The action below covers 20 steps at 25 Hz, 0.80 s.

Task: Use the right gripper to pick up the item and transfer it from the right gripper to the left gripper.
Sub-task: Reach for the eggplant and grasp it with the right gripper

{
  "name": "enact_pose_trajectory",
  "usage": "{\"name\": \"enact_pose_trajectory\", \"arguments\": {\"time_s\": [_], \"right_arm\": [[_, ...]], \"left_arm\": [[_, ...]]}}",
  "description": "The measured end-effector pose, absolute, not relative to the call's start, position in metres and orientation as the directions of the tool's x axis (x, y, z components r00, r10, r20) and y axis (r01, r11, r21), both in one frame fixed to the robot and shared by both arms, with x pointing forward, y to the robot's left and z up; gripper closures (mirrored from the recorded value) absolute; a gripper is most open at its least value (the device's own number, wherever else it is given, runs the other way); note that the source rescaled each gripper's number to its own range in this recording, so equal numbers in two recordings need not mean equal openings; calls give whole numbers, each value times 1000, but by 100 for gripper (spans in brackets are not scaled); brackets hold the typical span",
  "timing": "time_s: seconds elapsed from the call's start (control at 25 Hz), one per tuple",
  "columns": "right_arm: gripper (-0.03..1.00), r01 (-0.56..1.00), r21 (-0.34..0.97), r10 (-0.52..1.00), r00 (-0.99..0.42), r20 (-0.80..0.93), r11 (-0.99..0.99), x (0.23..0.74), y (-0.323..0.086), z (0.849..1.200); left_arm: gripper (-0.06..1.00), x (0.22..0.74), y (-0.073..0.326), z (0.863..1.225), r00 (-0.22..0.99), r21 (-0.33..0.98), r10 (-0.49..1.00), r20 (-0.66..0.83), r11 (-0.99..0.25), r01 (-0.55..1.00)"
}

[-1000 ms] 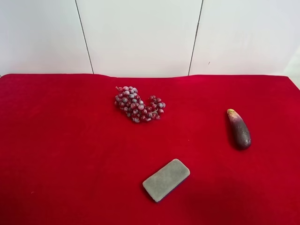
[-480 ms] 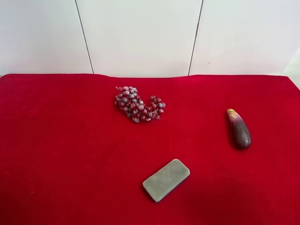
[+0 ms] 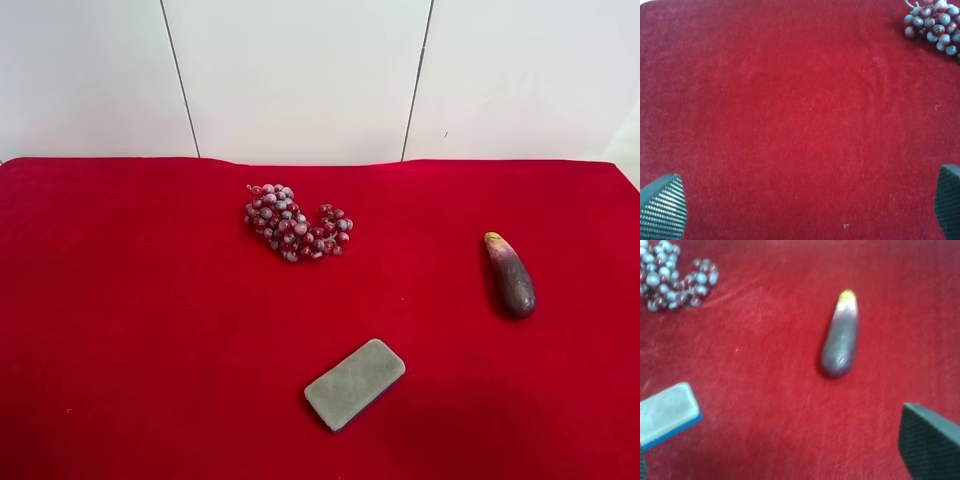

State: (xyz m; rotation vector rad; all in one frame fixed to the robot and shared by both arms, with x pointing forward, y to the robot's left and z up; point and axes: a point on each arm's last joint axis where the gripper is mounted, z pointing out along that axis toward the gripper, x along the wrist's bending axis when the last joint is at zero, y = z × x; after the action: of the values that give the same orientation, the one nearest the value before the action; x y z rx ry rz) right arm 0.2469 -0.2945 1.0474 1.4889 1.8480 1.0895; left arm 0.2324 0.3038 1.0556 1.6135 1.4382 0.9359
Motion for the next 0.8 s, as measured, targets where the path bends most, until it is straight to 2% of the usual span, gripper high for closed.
{"name": "enact_pose_trajectory", "arguments": {"time_s": [0.32, 0.6, 0.8], "right_arm": [[-3, 752, 649, 970, -227, 84, 120, 287, -282, 1038], [-3, 882, 462, 992, -121, 42, 88, 320, -278, 1023], [-3, 881, 470, 999, -46, -15, 47, 342, -279, 1025]], "left_arm": [[-6, 232, 304, 1056, 94, 899, 995, 32, -70, 433], [-6, 232, 304, 1056, 94, 899, 995, 32, -70, 433], [-6, 232, 304, 1056, 94, 899, 995, 32, -70, 433]]}}
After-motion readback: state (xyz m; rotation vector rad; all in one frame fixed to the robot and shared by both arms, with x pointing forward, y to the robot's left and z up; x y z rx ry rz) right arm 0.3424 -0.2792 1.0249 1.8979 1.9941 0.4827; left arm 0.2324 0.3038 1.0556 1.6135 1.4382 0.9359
